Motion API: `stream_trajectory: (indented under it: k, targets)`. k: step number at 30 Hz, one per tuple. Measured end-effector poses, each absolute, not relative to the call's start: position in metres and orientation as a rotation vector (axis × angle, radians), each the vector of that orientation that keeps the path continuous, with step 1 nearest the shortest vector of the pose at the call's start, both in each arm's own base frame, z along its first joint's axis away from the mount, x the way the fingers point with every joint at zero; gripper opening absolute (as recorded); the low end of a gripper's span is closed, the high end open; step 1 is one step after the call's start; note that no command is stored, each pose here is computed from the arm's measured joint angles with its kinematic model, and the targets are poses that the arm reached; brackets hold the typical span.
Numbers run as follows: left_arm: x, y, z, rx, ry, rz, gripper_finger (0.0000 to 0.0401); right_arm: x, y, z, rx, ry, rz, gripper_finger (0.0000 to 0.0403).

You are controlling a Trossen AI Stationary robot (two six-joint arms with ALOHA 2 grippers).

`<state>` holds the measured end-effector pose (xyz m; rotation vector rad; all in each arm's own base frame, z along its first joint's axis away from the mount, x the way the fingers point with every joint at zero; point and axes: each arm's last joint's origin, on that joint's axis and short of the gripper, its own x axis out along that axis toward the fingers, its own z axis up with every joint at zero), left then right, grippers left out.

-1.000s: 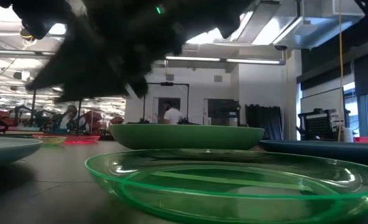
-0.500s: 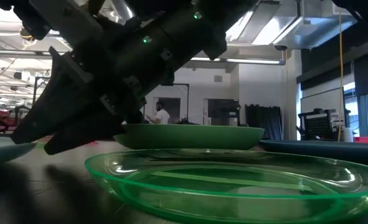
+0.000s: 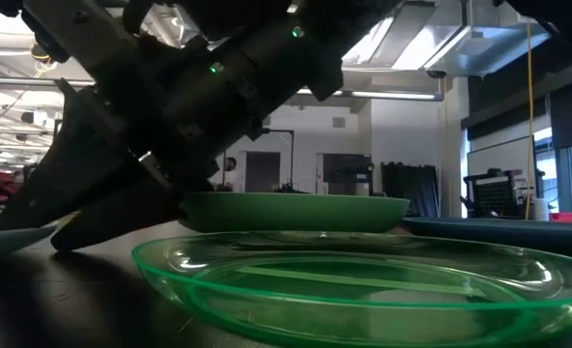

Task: Stack plastic plates
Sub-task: Stack the white plate on top of the blue plate

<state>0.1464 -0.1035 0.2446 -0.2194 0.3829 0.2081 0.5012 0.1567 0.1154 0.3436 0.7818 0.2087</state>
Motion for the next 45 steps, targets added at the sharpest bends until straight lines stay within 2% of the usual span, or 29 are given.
stream_trajectory:
  k: [8, 19, 23, 31, 40, 45]
  targets:
    - [0.146, -0.103, 0.245, -0.221, 0.383, 0.209, 0.0096, 0.502, 0.154, 0.115, 0.35, 0.785, 0.216, 0.0178]
    - [0.146, -0.103, 0.245, -0.221, 0.383, 0.209, 0.0096, 0.502, 0.151, 0.115, 0.345, 0.789, 0.215, 0.0038]
    - [0.146, -0.103, 0.245, -0.221, 0.383, 0.209, 0.0096, 0.503, 0.148, 0.114, 0.326, 0.786, 0.223, 0.0005]
    - [0.146, -0.103, 0.244, -0.221, 0.384, 0.209, 0.0096, 0.504, 0.144, 0.114, 0.235, 0.769, 0.211, 0.0002]
    - [0.146, -0.103, 0.244, -0.221, 0.384, 0.209, 0.0096, 0.508, 0.128, 0.122, -0.038, 0.701, 0.119, 0.0001]
    - [0.146, -0.103, 0.244, -0.221, 0.384, 0.209, 0.0096, 0.51, 0.125, 0.124, -0.051, 0.713, 0.124, 0.0011]
